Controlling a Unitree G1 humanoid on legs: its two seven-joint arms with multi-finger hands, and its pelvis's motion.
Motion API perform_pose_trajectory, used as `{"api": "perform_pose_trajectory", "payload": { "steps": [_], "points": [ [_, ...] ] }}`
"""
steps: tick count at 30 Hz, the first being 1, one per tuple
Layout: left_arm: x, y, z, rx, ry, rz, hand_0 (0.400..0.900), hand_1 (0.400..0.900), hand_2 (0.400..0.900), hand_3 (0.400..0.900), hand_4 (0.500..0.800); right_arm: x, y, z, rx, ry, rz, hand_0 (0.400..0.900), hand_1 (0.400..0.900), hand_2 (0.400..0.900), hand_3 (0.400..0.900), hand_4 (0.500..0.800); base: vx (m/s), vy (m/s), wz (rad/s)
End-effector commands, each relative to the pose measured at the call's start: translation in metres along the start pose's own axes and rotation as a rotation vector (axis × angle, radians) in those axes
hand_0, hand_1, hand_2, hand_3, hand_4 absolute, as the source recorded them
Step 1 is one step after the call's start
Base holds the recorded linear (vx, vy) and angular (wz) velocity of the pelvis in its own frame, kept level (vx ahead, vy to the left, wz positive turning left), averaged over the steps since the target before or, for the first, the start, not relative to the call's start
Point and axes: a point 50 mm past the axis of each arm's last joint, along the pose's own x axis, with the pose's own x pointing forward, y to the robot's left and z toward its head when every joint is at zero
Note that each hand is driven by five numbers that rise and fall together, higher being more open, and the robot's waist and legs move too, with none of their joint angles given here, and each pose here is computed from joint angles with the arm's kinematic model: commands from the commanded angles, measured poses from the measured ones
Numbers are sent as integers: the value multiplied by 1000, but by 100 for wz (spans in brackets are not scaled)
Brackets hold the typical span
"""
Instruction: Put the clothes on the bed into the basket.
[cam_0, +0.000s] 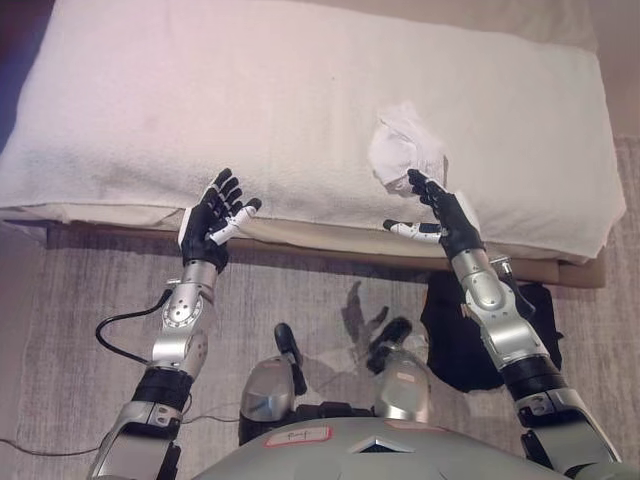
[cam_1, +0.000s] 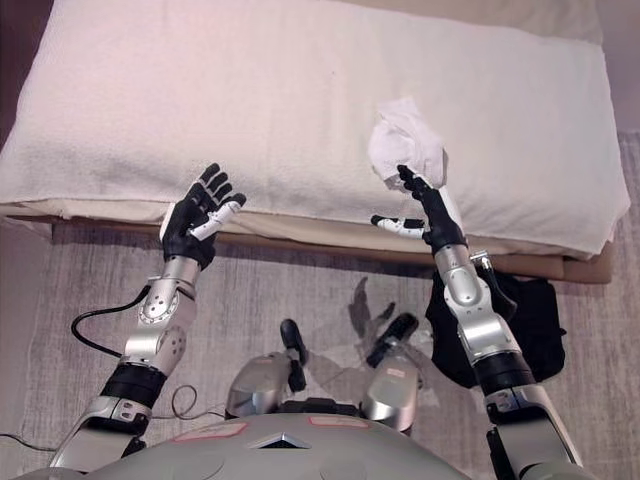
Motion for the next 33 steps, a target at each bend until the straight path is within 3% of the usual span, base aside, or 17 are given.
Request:
{"api": "perform_pose_trajectory", "payload": {
  "steps": [1,5,7,13,18,25,33],
  "points": [
    [25,-17,61,13,-291,-81,900,900,900,900,800,20,-40,57,-11,-259,-181,900,900,900,900,800,312,-248,53],
    [28,-25,53,-12,-256,-102,900,900,900,900,800,19,-47,49,5,-228,-203,900,900,900,900,800,376,-297,58],
    [25,-28,52,-7,-250,-141,900,900,900,900,800,18,-51,52,-9,-244,-188,900,900,900,900,800,440,-300,-3],
    [17,-31,41,-66,-217,-131,900,900,900,900,800,22,-51,59,-32,-265,-163,900,900,900,900,800,257,-253,-23],
    [8,-29,29,-84,-173,-131,900,900,900,900,800,23,-54,56,-128,-248,-190,900,900,900,900,800,276,137,-1],
    [17,-27,46,-32,-219,-159,900,900,900,900,800,32,-65,69,-390,-270,-228,900,900,900,900,800,229,263,-19],
    [26,-43,70,-56,-307,-229,900,900,900,900,800,55,-69,102,-469,-334,-254,900,900,900,900,800,31,57,-2]
  ]
}}
